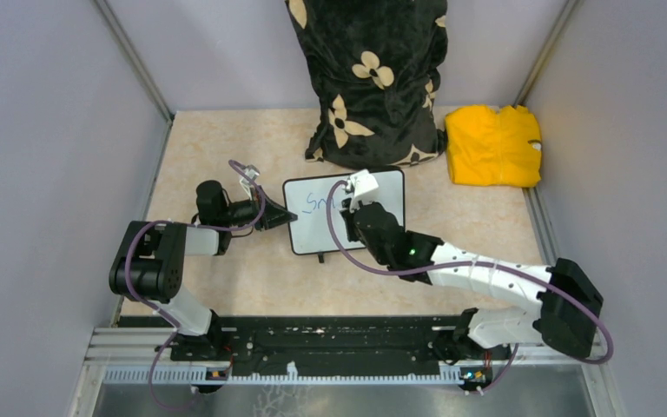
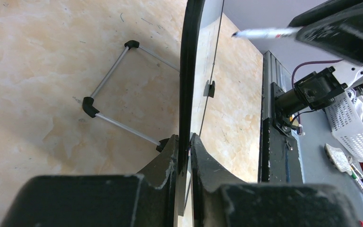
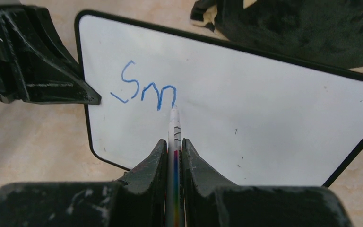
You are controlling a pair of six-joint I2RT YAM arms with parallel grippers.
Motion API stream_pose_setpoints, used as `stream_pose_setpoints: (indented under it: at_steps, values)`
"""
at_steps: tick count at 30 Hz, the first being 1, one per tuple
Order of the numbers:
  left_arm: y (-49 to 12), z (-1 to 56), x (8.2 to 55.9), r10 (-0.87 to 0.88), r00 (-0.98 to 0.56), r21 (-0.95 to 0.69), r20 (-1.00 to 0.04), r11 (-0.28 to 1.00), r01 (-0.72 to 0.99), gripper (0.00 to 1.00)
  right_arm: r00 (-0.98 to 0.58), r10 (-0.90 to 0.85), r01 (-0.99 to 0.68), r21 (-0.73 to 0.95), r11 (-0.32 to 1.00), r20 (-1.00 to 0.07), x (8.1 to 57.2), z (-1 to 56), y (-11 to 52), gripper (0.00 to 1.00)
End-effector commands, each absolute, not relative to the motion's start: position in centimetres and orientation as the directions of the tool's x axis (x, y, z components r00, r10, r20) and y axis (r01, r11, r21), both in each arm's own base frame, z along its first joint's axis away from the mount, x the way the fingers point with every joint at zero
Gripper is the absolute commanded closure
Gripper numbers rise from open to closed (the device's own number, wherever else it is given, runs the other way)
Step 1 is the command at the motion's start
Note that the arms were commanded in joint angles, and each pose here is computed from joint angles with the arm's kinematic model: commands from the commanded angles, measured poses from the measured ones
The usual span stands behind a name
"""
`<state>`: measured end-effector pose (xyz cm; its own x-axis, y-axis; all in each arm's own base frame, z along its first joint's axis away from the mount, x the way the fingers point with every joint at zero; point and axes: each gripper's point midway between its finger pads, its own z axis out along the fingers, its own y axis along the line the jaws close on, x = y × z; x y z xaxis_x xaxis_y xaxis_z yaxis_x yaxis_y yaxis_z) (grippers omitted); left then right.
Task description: Write a sentence on the whiteboard
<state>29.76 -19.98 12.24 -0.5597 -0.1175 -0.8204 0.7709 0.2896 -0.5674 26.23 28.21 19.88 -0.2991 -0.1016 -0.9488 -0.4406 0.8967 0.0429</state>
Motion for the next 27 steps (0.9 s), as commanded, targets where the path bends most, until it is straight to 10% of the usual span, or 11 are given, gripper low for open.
stream_pose_setpoints:
  at_steps: [1, 27]
  values:
    - [-20.1, 12.3, 30.1, -0.107, -0.535, -0.54, -0.838, 0.3, 0.786, 1.0, -0.209, 0.057, -0.416, 0.142, 0.898, -0.976, 26.5, 25.3, 27.2, 1.0]
    - [-20.1, 12.2, 30.1, -0.103, -0.535, -0.538, -0.839, 0.305, 0.786, 1.0, -0.199, 0.121, -0.471, 0.203, 0.859, -0.973, 27.3, 25.4, 28.6, 1.0]
